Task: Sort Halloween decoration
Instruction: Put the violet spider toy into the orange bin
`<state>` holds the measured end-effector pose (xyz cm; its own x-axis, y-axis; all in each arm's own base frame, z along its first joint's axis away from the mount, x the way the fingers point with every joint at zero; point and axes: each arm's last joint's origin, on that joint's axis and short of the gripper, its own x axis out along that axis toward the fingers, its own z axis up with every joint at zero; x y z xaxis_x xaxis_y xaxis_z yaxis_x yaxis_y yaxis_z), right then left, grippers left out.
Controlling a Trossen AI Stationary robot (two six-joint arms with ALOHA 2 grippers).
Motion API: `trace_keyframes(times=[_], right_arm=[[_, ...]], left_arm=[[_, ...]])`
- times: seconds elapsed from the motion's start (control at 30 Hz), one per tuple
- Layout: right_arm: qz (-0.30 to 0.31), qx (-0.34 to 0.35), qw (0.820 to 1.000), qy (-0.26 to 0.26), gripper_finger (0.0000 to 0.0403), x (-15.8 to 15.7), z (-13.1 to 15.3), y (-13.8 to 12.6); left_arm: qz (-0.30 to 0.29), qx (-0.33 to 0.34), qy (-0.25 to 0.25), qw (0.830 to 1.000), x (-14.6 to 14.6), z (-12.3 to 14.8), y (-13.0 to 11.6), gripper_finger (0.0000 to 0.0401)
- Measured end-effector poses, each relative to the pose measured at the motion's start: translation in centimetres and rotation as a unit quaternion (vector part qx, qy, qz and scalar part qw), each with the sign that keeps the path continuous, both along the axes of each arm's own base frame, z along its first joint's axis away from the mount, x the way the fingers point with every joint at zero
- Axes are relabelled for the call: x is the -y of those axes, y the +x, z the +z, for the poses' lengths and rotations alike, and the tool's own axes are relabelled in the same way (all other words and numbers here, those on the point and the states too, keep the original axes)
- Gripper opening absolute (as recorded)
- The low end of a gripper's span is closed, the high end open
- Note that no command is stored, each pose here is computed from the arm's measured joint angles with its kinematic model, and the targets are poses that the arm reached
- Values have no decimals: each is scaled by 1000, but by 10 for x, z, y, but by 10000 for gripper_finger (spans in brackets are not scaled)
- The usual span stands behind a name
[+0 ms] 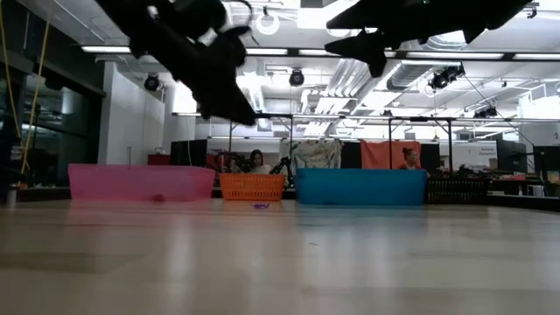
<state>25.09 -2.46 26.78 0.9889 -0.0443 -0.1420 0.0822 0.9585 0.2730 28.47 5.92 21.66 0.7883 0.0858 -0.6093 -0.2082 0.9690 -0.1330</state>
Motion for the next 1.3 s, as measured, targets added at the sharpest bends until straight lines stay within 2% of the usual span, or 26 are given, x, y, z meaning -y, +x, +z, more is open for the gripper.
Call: trace_keyframes(times=[0.17,0.3,0.53,0.77,0.9,1.1,1.3], right_arm=[[-4,0,1000,9,203,0,0,0],[-5,0,1000,9,203,0,0,0],[-24,0,1000,5,203,1,0,0],[-31,-1,999,4,203,2,0,0],[-31,-4,999,4,203,2,-1,0],[-30,-11,999,-5,203,2,-2,0],[-29,-22,999,-8,203,2,-4,-1]], left_arm=[[3,-52,1,999,-2,-29,24,165],[29,-100,14,994,-7,-55,33,189],[35,-116,19,992,-10,-86,47,195],[20,-142,-1,990,-10,-113,51,192],[20,-154,5,988,-6,-120,52,158],[19,-141,-22,990,-6,-114,51,21],[-11,-118,-3,993,-4,-84,43,4]])
